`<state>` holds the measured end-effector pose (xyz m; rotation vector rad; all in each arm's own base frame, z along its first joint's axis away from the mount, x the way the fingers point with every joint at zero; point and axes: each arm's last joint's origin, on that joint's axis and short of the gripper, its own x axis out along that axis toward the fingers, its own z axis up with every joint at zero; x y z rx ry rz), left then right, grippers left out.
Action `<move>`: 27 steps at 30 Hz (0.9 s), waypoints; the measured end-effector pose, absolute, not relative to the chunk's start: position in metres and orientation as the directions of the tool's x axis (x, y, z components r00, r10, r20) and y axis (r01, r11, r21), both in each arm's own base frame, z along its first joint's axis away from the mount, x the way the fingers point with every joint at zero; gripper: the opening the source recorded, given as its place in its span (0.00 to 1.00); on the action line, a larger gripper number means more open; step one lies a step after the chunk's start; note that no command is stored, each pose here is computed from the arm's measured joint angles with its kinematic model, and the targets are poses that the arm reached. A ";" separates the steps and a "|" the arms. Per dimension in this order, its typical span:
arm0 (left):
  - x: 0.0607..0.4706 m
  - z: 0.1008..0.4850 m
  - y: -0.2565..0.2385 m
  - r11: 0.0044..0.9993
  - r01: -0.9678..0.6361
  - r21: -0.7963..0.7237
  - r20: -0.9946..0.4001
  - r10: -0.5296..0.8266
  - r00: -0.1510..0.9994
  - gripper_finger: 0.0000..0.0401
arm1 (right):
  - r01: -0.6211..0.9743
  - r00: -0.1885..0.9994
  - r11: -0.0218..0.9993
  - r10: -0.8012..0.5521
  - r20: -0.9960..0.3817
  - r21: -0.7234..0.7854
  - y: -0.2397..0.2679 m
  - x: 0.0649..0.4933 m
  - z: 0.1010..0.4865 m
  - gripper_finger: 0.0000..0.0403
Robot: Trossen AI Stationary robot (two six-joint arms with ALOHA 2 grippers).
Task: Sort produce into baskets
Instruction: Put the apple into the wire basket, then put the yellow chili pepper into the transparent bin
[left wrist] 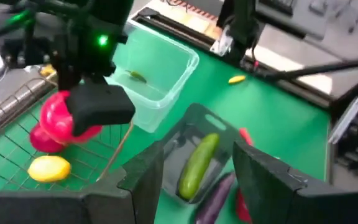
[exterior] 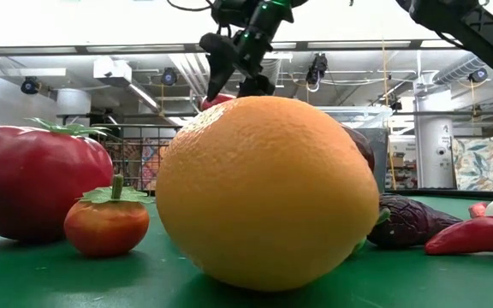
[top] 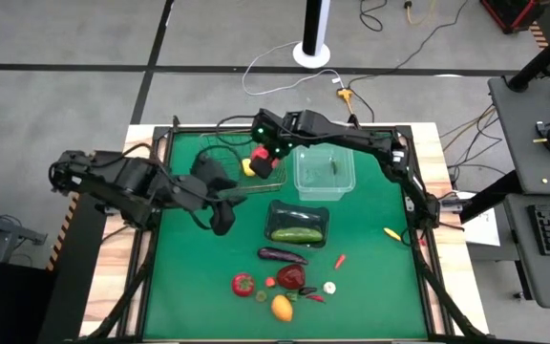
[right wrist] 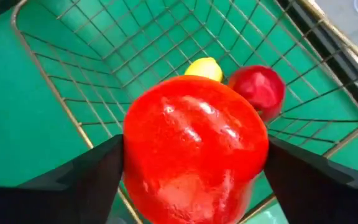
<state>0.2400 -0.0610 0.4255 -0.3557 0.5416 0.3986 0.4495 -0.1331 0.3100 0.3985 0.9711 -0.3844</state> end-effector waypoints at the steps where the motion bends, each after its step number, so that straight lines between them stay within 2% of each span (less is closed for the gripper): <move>1: 0.238 0.427 -0.060 0.860 -0.457 -0.226 -0.551 0.274 0.788 0.44 | 0.478 0.510 0.866 -0.136 -0.850 0.148 -0.134 0.449 0.310 0.82; 4: 0.235 0.434 -0.060 0.856 -0.454 -0.248 -0.519 0.278 0.808 0.44 | 0.472 0.531 0.871 -0.159 -0.832 0.134 -0.136 0.451 0.312 0.73; 8: 0.230 0.450 -0.061 0.868 -0.405 -0.287 -0.437 0.257 0.862 0.44 | 0.473 0.544 0.870 -0.163 -0.823 0.141 -0.135 0.451 0.315 0.73; 12: 0.231 0.459 -0.063 0.884 -0.366 -0.292 -0.385 0.241 0.891 0.44 | 0.498 0.502 0.856 -0.153 -0.851 0.140 -0.135 0.447 0.312 0.91; 14: 0.231 0.461 -0.064 0.887 -0.356 -0.293 -0.373 0.236 0.897 0.44 | 0.519 0.480 0.846 -0.165 -0.862 0.127 -0.136 0.446 0.309 0.95; 22: 0.231 0.463 -0.066 0.882 -0.347 -0.319 -0.360 0.226 0.905 0.44 | 0.509 0.513 0.856 -0.212 -0.832 0.095 -0.138 0.447 0.319 0.92; 24: 0.231 0.463 -0.066 0.879 -0.347 -0.327 -0.360 0.224 0.906 0.44 | 0.492 0.535 0.863 -0.197 -0.822 0.114 -0.134 0.442 0.334 0.92; 27: 0.231 0.463 -0.066 0.880 -0.347 -0.325 -0.360 0.224 0.906 0.44 | 0.418 0.589 0.888 -0.103 -0.802 0.193 -0.121 0.421 0.368 0.92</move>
